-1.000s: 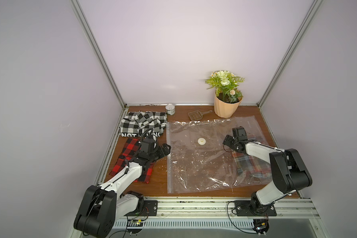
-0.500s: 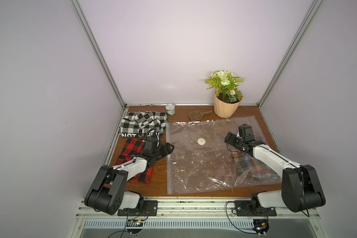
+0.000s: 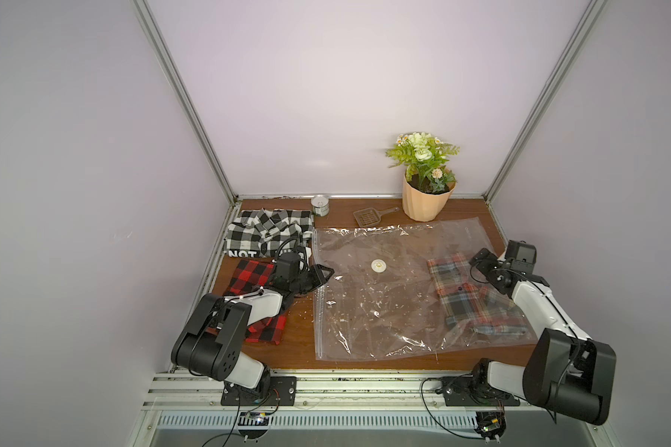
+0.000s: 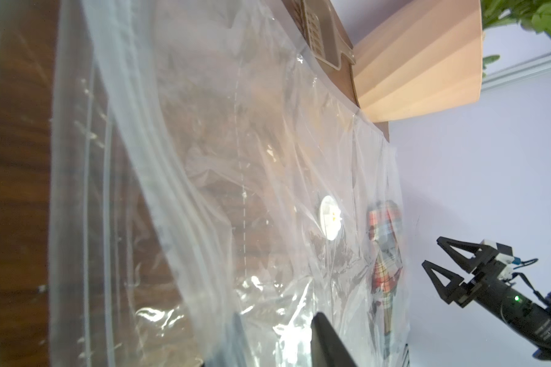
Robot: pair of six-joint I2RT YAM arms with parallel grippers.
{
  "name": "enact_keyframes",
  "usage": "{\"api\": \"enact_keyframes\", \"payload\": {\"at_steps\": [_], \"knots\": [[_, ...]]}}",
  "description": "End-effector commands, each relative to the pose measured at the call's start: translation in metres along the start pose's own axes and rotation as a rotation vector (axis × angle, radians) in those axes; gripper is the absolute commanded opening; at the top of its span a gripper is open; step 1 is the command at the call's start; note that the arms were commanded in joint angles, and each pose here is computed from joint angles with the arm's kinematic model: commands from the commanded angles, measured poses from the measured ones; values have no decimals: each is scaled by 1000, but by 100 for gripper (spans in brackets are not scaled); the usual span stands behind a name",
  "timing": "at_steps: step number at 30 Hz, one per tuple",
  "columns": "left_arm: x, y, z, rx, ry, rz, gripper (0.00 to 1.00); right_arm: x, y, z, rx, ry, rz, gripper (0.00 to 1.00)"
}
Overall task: Take the shirt out of the vacuum bag
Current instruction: Adjust the vacuum bag at the center of the board.
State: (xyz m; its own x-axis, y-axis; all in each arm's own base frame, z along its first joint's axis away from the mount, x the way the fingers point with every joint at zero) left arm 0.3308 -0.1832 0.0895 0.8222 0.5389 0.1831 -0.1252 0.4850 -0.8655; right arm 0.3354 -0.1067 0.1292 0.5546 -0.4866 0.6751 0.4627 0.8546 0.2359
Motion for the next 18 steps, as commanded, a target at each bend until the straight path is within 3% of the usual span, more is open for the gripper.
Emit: {"api": "enact_keyframes", "payload": {"at_steps": [1,5,11,18], "knots": [[4,-27,-5,-103,28,-37,21,-4,-25,-1,-8,26,-5,96],[20,-21,7,-121,-1,2,7,2,-47,-6,-9,33,-18,96],[34,-22,33,-108,-30,-33,5,-2,-59,-28,36,117,16,95],[48,-30,52,-89,-52,-65,5,15,-51,-38,116,98,26,95]]}}
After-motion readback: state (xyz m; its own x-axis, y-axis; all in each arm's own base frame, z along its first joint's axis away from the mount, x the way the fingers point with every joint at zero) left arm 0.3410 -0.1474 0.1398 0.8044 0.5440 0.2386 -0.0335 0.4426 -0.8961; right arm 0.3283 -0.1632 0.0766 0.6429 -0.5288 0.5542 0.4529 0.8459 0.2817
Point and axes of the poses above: each gripper's point midway between its finger pads, its own z axis back along the fingers, its own y axis along the line the jaws close on, x = y × z, the point moved 1 cm from there along z, back along the fingers, and after that the axes turned 13 degrees about z, right-handed, at the moved point
